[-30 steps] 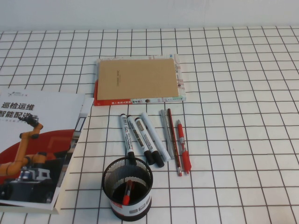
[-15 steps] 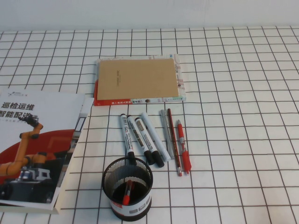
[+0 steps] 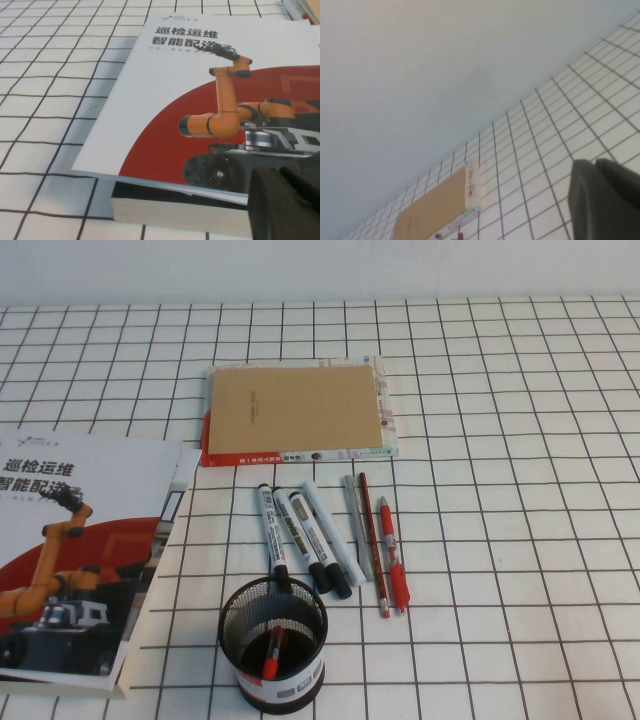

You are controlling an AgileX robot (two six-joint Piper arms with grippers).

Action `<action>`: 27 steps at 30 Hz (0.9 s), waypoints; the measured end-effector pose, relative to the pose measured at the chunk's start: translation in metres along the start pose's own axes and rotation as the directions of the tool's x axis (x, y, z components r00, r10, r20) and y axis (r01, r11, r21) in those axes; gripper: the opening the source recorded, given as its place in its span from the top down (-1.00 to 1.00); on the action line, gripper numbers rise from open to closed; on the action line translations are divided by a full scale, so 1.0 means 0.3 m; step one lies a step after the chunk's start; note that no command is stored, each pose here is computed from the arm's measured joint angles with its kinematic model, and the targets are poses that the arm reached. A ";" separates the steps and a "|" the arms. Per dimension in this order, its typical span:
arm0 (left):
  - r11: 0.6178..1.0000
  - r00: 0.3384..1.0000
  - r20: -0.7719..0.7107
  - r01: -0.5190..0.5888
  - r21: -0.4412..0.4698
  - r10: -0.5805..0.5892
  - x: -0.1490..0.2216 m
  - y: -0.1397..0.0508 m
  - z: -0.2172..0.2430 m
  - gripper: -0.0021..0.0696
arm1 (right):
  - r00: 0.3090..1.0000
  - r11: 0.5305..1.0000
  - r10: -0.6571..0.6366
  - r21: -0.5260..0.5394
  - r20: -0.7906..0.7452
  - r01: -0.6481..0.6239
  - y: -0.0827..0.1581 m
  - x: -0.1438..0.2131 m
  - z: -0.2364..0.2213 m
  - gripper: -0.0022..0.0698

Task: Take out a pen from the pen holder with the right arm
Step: 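Take a marker out of the pen holder and lay it on the table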

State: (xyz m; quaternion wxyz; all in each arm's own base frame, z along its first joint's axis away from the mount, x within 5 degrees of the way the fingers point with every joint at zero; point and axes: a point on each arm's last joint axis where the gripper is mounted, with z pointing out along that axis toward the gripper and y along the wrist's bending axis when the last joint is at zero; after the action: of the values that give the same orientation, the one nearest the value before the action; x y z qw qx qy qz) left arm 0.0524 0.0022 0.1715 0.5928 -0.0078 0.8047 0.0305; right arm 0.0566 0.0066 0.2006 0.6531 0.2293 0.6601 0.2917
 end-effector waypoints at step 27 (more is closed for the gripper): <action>1.000 1.000 0.000 0.000 0.000 0.000 0.000 0.000 0.000 0.95 | 0.609 0.950 -0.220 -0.025 -0.762 0.312 0.210 -0.098 0.240 0.98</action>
State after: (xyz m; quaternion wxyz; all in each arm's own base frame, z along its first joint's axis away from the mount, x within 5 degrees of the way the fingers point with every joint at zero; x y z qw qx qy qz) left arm 0.0524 0.0022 0.1715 0.5928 -0.0078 0.8047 0.0305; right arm 0.1247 0.0383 0.2670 0.3408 0.0218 0.9130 0.2230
